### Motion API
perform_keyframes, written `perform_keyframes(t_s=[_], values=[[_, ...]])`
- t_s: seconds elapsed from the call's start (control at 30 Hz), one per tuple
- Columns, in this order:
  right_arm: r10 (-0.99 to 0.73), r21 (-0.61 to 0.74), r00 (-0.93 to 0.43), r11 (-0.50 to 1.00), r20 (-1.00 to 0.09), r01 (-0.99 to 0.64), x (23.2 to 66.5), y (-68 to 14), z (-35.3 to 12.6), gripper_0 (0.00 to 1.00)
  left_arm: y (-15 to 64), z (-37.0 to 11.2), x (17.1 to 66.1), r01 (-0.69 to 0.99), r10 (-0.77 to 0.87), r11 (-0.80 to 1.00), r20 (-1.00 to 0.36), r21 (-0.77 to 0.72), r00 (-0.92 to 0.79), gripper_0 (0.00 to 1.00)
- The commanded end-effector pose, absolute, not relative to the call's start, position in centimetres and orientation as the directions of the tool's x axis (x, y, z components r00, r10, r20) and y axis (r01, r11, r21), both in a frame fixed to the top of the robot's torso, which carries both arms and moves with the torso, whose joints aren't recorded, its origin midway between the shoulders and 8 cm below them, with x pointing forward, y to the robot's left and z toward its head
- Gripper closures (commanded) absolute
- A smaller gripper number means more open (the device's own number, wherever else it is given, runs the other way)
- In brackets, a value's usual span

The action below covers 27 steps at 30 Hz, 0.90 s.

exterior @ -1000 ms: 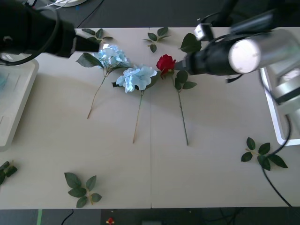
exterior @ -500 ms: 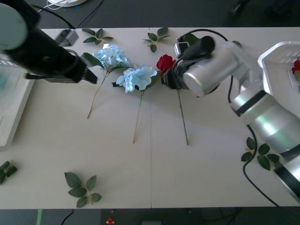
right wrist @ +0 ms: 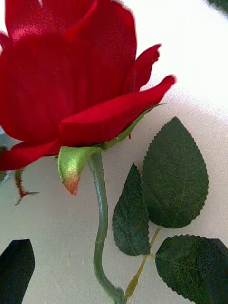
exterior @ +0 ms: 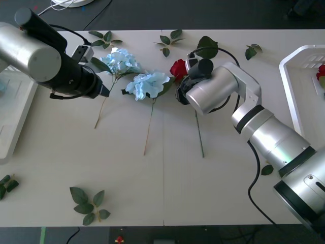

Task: Place the red flowers into the right box and the blue flowers into the left box. If a person shows an open palm, hand one flower to the person first, then continue sorting.

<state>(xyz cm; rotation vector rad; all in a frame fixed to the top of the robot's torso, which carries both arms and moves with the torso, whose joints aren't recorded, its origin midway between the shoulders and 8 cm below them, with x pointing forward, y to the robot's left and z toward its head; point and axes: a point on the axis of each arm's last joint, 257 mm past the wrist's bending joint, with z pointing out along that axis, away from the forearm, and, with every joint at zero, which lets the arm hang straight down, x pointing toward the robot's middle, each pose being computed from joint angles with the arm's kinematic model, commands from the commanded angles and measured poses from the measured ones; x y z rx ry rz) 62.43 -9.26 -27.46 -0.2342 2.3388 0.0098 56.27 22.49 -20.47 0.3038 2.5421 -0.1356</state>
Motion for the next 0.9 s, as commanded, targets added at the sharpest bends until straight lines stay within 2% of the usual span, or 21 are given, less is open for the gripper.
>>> perform_keyframes(t_s=[0.03,0.27,0.3,0.33,0.37,0.4,0.43,0.9], values=[[-0.212,-0.079,-0.626,0.969,-0.750,-0.233,63.6,-5.9,-25.4,0.00,22.2,-18.9,59.0,0.306,0.263,0.951,-0.621,0.039,-0.738,0.00],[-0.226,-0.085,-0.611,0.964,-0.759,-0.251,63.9,-5.7,-26.6,0.00,21.9,-21.0,62.1,0.309,0.258,0.949,-0.704,0.058,-0.661,0.00],[-0.227,-0.086,-0.609,0.964,-0.760,-0.253,63.9,-5.6,-26.8,0.03,22.1,-21.2,62.4,0.304,0.258,0.950,-0.708,0.064,-0.658,0.00],[-0.232,-0.088,-0.605,0.962,-0.762,-0.258,63.8,-5.5,-26.9,0.34,22.0,-21.5,62.8,0.302,0.259,0.951,-0.712,0.069,-0.652,0.00],[-0.232,-0.088,-0.602,0.962,-0.764,-0.259,63.9,-5.5,-26.9,0.59,21.8,-21.6,63.2,0.299,0.260,0.951,-0.714,0.073,-0.651,0.00],[-0.225,-0.081,-0.605,0.963,-0.764,-0.257,63.9,-5.5,-27.1,0.90,21.5,-21.8,63.5,0.298,0.265,0.951,-0.712,0.082,-0.650,0.00],[-0.222,-0.077,-0.606,0.963,-0.764,-0.256,63.9,-5.4,-27.0,1.00,21.2,-22.1,63.7,0.295,0.265,0.952,-0.710,0.083,-0.653,0.00],[-0.210,-0.062,-0.587,0.963,-0.782,-0.262,64.3,-5.3,-26.5,1.00,16.1,-22.3,65.2,0.331,0.261,0.942,-0.746,0.058,-0.612,0.00]])
